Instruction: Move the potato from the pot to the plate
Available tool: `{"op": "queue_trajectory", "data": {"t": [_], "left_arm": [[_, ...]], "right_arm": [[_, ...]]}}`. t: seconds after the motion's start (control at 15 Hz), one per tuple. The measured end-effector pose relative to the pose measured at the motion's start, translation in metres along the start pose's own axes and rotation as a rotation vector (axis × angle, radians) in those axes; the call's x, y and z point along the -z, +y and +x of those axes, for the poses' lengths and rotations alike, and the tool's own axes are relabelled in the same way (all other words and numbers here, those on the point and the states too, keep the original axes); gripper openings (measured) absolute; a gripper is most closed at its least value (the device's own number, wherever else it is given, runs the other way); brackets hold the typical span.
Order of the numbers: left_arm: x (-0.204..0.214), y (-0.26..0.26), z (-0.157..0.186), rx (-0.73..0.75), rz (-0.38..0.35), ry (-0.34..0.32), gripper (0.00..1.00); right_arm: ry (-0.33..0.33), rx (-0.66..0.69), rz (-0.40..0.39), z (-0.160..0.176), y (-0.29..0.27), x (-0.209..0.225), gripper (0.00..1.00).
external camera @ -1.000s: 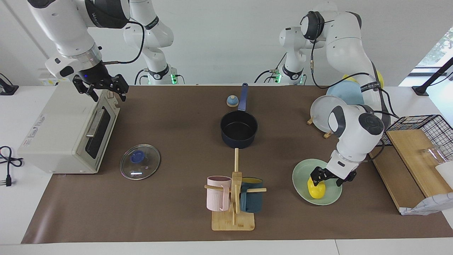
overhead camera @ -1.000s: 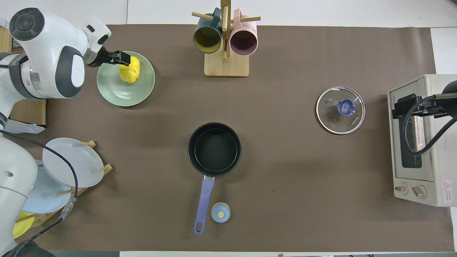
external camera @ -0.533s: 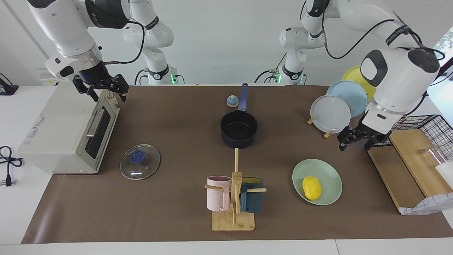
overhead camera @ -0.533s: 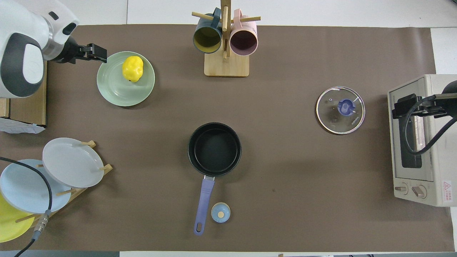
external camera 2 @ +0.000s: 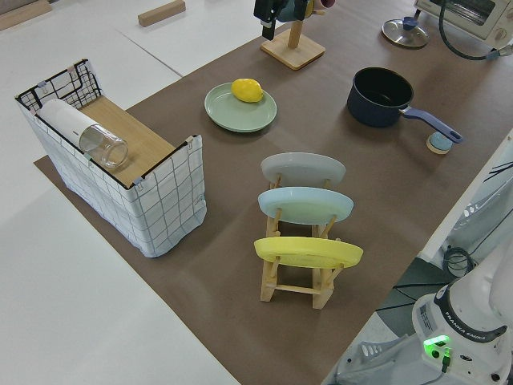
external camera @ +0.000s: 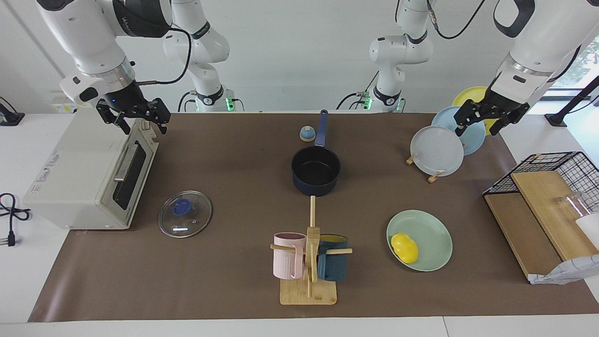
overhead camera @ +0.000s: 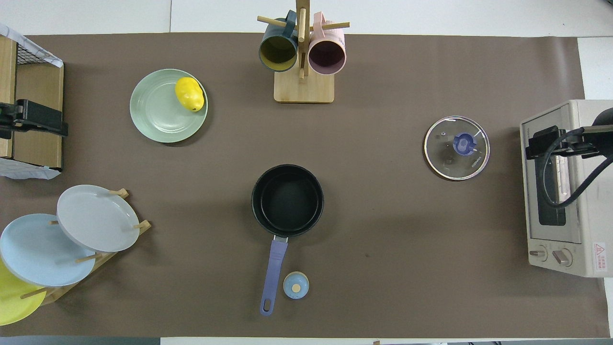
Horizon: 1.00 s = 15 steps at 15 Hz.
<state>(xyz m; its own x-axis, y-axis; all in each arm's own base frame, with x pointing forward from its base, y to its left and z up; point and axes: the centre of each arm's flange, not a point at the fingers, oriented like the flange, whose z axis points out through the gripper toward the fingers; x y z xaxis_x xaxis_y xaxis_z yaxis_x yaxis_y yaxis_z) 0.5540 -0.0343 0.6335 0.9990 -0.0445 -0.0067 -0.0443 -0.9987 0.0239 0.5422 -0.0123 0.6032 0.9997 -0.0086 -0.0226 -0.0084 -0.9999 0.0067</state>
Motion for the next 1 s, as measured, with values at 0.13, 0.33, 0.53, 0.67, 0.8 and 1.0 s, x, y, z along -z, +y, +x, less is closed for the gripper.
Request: {"op": "queue_trajectory", "data": {"t": [0.13,0.33,0.53,0.67,0.8,1.0], "left_arm": [[-0.010,0.001,-0.016,-0.002,0.000,-0.023,1.00],[-0.013,0.007,-0.019,-0.012,0.001,-0.021,1.00],[-0.003,0.011,-0.019,-0.019,0.002,-0.004,1.00],[0.000,0.011,-0.019,-0.018,0.002,0.001,1.00],[0.000,0.009,-0.018,-0.016,0.002,-0.001,1.00],[-0.001,0.009,-0.019,-0.015,0.002,-0.007,1.00]], "right_arm": [[0.000,0.000,0.000,0.000,0.000,0.000,1.00],[0.000,0.000,0.000,0.000,0.000,0.000,1.00],[0.000,0.000,0.000,0.000,0.000,0.000,1.00],[0.000,0.001,0.000,0.000,0.000,0.000,1.00],[0.000,0.001,0.000,0.000,0.000,0.000,1.00],[0.000,0.001,0.000,0.000,-0.001,0.000,1.00]]}}
